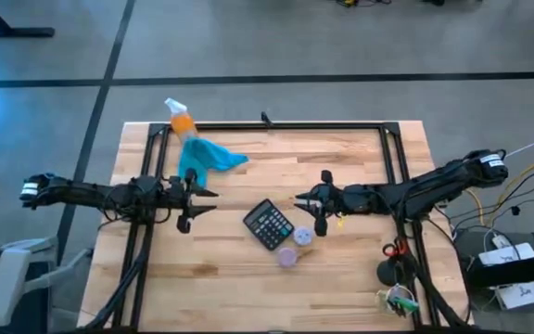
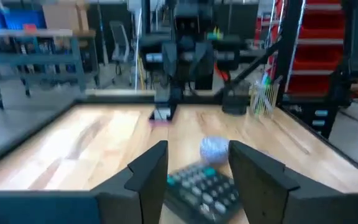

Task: Apply microfiber cloth
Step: Return to Home Position

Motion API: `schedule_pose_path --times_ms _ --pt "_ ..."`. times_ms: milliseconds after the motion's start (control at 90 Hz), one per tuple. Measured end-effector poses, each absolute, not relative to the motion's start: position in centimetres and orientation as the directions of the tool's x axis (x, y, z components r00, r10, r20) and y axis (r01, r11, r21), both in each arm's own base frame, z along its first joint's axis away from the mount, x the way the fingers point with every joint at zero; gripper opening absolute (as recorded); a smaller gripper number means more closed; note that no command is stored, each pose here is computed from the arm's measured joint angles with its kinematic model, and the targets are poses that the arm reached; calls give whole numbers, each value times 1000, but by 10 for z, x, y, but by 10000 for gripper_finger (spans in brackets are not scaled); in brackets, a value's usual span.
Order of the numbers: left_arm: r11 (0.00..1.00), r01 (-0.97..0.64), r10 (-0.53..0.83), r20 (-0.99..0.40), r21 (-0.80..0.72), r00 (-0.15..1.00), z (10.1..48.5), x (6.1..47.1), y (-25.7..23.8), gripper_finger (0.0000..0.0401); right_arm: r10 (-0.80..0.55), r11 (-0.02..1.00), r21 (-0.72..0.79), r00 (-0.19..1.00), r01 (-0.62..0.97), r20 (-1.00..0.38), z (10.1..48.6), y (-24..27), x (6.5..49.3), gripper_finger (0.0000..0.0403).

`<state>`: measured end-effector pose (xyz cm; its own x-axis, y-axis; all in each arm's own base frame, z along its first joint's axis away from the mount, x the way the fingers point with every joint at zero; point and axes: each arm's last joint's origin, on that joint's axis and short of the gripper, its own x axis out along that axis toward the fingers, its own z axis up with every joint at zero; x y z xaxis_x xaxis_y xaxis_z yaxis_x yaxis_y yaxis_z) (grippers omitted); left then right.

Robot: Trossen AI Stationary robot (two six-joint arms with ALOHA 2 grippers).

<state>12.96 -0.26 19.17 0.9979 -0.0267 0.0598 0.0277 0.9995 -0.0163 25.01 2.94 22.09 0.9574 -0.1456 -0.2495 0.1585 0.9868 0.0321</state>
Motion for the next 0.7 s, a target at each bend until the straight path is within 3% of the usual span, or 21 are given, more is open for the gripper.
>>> schedule_pose_path --times_ms 333,533,700 --pt "998 35 -27 135 -60 991 200 119 -2 141 -111 991 41 962 125 -249 238 25 213 155" --pt "994 33 -21 111 -108 994 193 117 -2 119 -60 994 82 985 74 -159 220 24 190 148" --pt "974 -80 105 109 -210 989 185 114 2 101 0 995 98 991 13 -133 202 22 171 133"
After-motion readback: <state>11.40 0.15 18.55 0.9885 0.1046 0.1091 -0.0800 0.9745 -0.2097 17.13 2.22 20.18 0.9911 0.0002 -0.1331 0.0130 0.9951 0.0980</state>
